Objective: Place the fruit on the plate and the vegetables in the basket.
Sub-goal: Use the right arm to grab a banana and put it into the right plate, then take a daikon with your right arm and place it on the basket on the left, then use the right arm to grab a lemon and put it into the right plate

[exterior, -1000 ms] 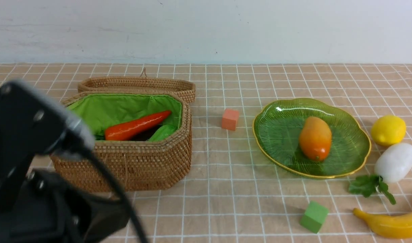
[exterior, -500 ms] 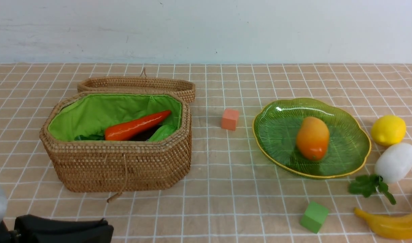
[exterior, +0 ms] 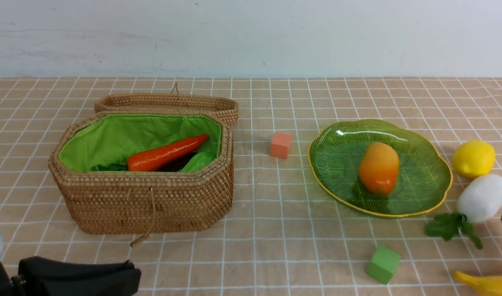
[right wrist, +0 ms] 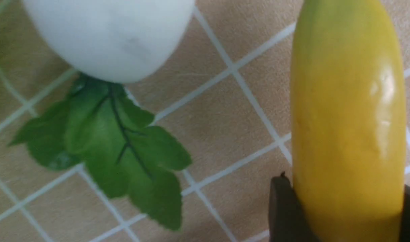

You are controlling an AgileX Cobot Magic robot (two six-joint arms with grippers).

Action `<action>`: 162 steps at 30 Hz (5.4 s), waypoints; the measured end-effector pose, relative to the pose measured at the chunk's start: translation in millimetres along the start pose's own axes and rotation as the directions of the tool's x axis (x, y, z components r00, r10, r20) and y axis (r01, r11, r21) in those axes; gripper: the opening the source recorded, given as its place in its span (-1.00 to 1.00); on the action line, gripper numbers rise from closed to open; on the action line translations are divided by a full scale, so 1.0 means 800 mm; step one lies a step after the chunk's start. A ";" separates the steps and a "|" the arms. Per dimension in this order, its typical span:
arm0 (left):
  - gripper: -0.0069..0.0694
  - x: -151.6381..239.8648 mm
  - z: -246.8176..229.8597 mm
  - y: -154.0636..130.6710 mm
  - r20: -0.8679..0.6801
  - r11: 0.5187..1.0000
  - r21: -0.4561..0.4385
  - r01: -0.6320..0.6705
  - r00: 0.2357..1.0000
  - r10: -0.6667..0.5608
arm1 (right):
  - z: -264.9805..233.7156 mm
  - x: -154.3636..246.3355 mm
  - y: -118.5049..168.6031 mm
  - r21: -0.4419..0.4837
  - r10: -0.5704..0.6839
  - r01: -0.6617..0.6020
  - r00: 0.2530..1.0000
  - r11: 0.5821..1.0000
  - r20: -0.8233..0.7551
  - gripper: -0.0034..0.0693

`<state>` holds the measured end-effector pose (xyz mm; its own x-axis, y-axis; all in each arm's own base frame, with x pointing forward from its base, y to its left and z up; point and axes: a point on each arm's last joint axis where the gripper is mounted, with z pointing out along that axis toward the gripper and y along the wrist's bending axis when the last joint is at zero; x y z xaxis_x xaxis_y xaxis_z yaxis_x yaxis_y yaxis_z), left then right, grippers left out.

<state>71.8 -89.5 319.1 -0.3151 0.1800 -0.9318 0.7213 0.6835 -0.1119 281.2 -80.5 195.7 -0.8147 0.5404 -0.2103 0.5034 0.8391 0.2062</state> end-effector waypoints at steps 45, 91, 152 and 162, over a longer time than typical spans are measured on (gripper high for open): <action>-0.85 -0.005 0.000 -0.001 0.042 1.000 0.011 -0.018 0.999 0.017 | 0.039 -0.124 0.074 -0.036 0.008 -0.011 0.996 0.999 -0.084 0.78; -0.85 -0.021 -0.021 0.049 0.134 0.885 -0.422 0.196 0.979 -0.153 | -0.066 0.181 0.552 0.005 -0.568 0.995 -0.063 -0.102 0.821 0.92; -0.83 -0.042 -0.013 0.010 0.253 0.981 -0.057 0.188 0.953 -0.168 | -0.007 -0.189 0.128 -0.150 -0.292 0.305 0.951 0.940 0.103 0.73; -0.82 -0.042 -0.013 0.010 0.253 0.981 -0.058 0.182 0.954 -0.162 | -0.036 -0.069 0.309 -0.261 -0.680 0.699 0.713 0.666 0.172 0.73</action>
<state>81.9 -82.3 352.8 -0.2611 -0.1184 -0.9580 0.6144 0.7451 -0.2595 442.3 95.6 285.7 -0.8732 -0.1747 -0.4549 -0.3091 0.9203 0.2398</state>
